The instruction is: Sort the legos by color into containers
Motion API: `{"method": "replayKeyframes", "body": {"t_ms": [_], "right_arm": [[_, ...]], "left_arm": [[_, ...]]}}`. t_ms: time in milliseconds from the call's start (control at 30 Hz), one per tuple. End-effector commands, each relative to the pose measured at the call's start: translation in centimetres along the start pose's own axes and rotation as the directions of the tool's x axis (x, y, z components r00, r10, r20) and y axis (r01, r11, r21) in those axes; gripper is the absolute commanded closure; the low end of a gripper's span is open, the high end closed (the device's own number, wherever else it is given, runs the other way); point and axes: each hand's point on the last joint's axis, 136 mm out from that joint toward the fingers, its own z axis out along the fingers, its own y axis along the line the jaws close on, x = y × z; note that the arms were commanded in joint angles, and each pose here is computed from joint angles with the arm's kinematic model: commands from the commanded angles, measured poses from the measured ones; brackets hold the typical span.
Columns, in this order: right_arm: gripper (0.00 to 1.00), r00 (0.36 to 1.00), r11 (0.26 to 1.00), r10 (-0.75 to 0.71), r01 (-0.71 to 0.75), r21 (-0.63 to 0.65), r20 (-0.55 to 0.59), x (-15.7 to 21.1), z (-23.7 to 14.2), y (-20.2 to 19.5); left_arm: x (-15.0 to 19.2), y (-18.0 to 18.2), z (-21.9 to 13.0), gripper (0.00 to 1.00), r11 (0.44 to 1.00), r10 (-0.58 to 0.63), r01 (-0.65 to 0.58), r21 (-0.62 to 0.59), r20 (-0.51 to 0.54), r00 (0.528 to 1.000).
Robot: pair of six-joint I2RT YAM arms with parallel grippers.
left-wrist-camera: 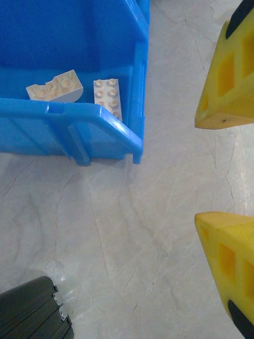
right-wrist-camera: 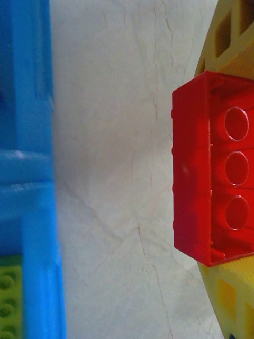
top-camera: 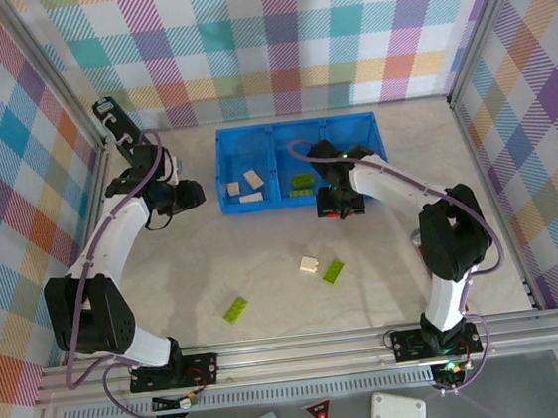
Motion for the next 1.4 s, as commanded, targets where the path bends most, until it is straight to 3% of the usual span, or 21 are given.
{"method": "replayKeyframes", "body": {"t_ms": [0, 267, 500, 967, 1367], "right_arm": [[0.94, 0.998, 0.998, -0.059, 0.059, -0.009, 0.006, -0.5, -1.1, -1.5], [0.90, 0.998, 0.998, -0.059, 0.060, -0.005, 0.028, -3.8, -1.9, -4.7], [0.92, 0.997, 0.998, -0.047, 0.050, -0.032, 0.063, -7.5, -1.7, -6.5], [0.90, 0.989, 0.992, -0.048, 0.063, -0.106, 0.139, -15.7, -1.0, -5.9], [0.87, 0.976, 0.991, -0.040, 0.066, -0.117, 0.214, -20.3, 2.1, -5.4]], "left_arm": [[0.1, 0.5, 0.1, 0.55, 1.000, 0.010, -0.010, -0.011, -0.012, 1.000], [0.2, 0.5, 0.3, 0.55, 1.000, 0.003, -0.003, -0.008, -0.019, 1.000], [0.2, 0.6, 0.4, 0.55, 1.000, 0.002, -0.002, -0.012, -0.021, 1.000], [0.4, 0.7, 0.5, 0.55, 1.000, 0.000, -0.001, -0.017, -0.024, 1.000], [0.4, 0.8, 0.8, 0.55, 1.000, -0.002, 0.002, -0.019, -0.026, 1.000]]}}
